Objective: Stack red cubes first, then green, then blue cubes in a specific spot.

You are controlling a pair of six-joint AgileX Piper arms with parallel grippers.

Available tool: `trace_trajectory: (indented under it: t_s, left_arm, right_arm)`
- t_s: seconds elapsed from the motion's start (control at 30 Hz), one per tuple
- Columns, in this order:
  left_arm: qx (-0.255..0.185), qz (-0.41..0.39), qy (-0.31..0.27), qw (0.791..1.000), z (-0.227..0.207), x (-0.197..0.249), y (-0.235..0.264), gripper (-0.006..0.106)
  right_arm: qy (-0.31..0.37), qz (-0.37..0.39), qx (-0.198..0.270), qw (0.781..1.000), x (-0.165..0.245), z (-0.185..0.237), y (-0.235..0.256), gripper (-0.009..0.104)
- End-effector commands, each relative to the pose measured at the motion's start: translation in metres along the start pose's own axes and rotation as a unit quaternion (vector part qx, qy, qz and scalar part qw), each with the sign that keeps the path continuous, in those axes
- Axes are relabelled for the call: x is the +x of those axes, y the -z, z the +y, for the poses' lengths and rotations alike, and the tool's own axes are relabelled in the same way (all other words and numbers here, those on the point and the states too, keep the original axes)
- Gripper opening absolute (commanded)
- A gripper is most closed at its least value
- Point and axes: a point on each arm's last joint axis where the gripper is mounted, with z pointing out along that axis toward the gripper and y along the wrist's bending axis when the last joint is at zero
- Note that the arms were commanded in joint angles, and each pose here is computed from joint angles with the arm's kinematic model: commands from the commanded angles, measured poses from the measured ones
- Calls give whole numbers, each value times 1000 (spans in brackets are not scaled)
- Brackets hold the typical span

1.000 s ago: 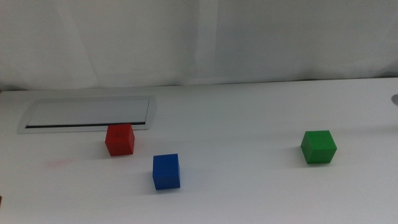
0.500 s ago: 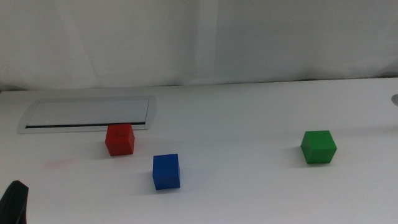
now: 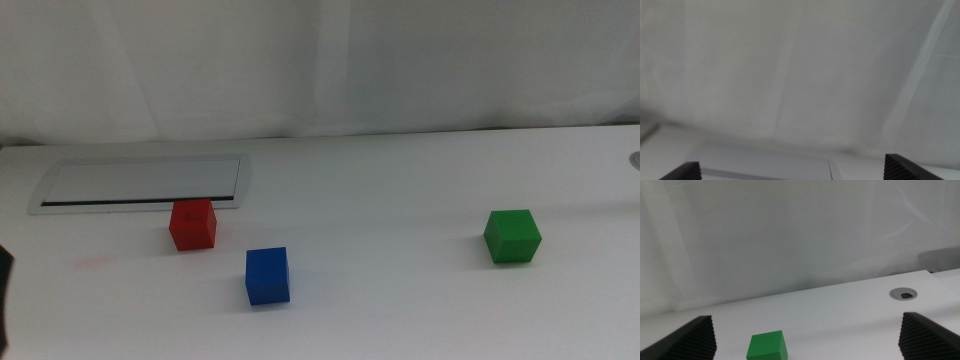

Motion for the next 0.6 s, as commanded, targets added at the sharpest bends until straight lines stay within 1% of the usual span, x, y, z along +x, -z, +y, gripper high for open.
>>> trace_trajectory:
  t_s: [0.0, 0.1, 0.17, 0.3, 0.43, 0.57]
  left_arm:
    - [2, -4, -25, 1000, -5, -23, -1, 91]
    - [2, -7, -56, 998, -10, -47, -7, 91]
    - [2, 5, -48, 999, -13, -59, -13, 89]
    - [7, 68, -24, 997, -21, -79, -31, 84]
    - [4, 127, -19, 992, -26, -96, -55, 84]
    - [6, 153, -20, 988, -31, -110, -84, 84]
  right_arm:
    - [2, 13, 3, 1000, 13, -2, -1, 103]
    - [2, 13, 3, 1000, 13, -2, -1, 103]
    - [2, 13, 3, 1000, 13, -2, -1, 103]
    - [2, 13, 3, 1000, 13, -2, -1, 103]
    - [2, 12, 3, 1000, 13, -2, -1, 103]
    - [2, 12, 3, 1000, 13, -2, -1, 103]
